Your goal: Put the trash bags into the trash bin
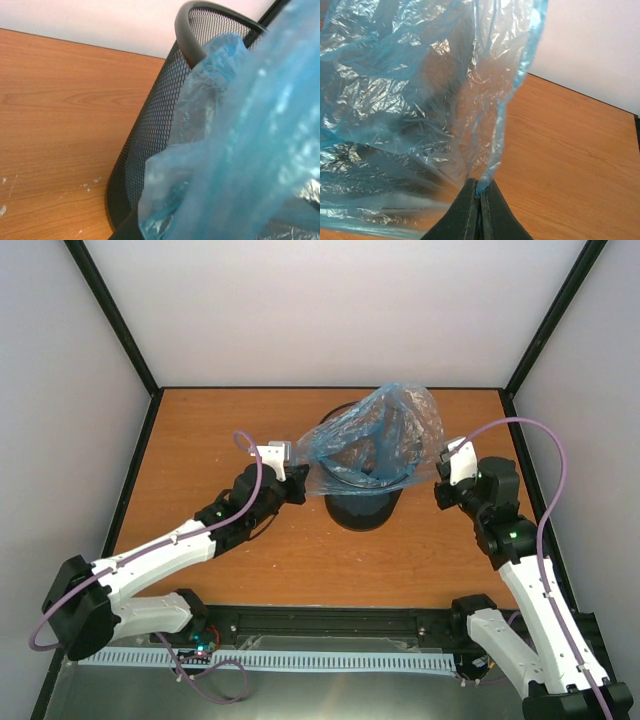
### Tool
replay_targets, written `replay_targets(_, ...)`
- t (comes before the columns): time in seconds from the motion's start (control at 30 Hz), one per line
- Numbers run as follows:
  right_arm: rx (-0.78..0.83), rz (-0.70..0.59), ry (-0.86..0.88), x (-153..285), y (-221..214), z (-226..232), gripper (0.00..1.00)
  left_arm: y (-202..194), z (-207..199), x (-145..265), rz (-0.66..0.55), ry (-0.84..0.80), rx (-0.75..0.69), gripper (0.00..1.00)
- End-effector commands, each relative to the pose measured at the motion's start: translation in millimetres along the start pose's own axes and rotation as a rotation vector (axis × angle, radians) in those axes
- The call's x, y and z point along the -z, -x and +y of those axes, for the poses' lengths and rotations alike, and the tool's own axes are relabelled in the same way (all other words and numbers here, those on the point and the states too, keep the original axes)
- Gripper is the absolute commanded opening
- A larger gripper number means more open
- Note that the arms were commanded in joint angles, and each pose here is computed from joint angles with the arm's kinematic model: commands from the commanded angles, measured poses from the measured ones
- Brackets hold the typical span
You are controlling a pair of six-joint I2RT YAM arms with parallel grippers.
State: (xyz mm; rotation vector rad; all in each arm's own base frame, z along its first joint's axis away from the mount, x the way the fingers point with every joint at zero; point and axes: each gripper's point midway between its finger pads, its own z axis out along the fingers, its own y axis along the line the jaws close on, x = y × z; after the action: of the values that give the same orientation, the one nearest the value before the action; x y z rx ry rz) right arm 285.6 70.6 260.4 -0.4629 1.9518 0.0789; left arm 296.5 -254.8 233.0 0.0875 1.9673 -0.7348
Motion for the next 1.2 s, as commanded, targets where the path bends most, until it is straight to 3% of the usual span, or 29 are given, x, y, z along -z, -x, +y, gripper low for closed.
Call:
replay_targets(0.0, 0.005, -0.006, -0.070, -1.5, -1.9, -14.9, 0.03, 26.6, -2.7, -1.3, -0.123, 0.013, 0.022, 0.01)
replay_targets(0.37, 0.034, 0.071, 0.000, -16.9, -19.6, -3.9, 0.04, 9.0, 0.4, 0.4, -0.072, -0.003, 0.036, 0.03)
replay_targets(0.63, 0.020, 0.008, 0.064, -1.6, -4.3, 7.8, 0.21, 13.0, -15.3, 24.2, -0.044, -0.092, 0.000, 0.12)
replay_targets(0.77, 0.024, -0.051, 0.073, 26.1, 13.7, 11.1, 0.27, 17.5, -29.3, 44.0, -0.006, -0.156, -0.035, 0.38)
replay_targets(0.9, 0.068, -0.035, 0.120, 44.5, 14.6, 20.4, 0.45, 19.8, -38.0, 64.4, 0.031, -0.198, -0.090, 0.73)
replay_targets(1.03, 0.115, 0.051, 0.191, 59.3, 9.2, 30.9, 0.62, 23.7, -47.9, 84.8, 0.049, -0.254, -0.129, 0.84)
replay_targets(1.17, 0.160, 0.039, 0.191, 82.2, 21.4, 31.3, 0.74, 32.1, -60.6, 102.7, 0.049, -0.316, -0.149, 0.88)
